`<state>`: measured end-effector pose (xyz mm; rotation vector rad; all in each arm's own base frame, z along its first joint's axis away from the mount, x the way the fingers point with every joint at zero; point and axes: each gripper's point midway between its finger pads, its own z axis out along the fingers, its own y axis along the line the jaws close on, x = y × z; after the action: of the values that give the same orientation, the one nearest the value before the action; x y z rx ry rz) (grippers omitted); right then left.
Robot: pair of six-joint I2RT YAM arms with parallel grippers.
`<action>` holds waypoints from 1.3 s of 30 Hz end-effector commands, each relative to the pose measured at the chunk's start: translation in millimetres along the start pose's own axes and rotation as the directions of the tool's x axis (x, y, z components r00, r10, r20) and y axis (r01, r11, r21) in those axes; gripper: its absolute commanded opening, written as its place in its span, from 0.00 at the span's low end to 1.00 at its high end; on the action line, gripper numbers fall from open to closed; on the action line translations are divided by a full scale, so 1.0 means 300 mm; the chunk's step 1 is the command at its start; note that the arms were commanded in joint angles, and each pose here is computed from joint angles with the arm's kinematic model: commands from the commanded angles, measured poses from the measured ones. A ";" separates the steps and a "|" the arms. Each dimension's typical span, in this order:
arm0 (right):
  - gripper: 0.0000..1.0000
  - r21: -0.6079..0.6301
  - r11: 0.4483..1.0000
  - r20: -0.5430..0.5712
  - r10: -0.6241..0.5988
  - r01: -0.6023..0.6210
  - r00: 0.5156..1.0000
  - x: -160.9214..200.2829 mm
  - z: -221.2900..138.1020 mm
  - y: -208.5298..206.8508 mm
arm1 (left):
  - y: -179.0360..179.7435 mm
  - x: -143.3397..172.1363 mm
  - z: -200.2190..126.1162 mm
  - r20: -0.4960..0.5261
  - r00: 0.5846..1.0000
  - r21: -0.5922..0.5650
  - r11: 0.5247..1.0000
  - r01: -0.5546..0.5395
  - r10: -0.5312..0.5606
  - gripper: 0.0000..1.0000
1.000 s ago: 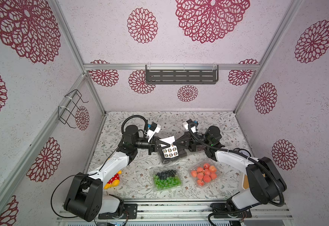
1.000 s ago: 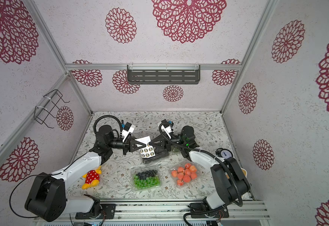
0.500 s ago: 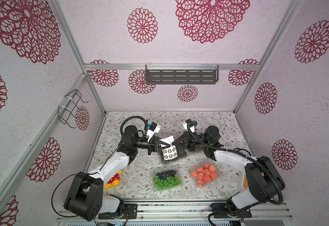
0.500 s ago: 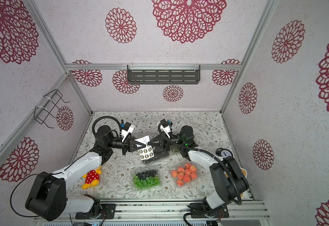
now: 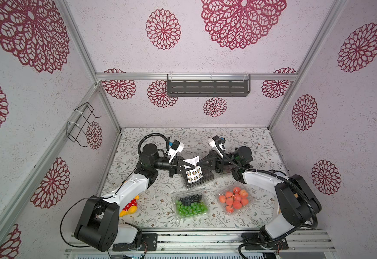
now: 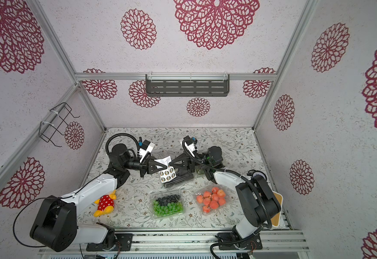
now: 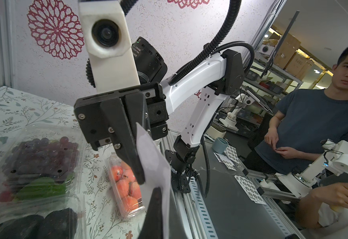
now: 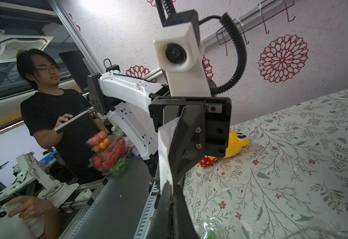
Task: Label fruit boxes
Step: Adjust the label sticker.
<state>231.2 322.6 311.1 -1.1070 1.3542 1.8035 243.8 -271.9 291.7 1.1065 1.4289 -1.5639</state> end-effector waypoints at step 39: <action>0.00 0.060 0.997 0.029 -0.054 0.052 0.998 -0.035 -0.003 0.018 | 0.077 -0.037 -0.036 -0.040 0.999 -0.172 0.985 -0.027 0.020 0.00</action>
<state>250.7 326.0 300.7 -0.9763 1.4608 1.7620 265.5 -270.2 288.9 1.0540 1.5533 -1.4484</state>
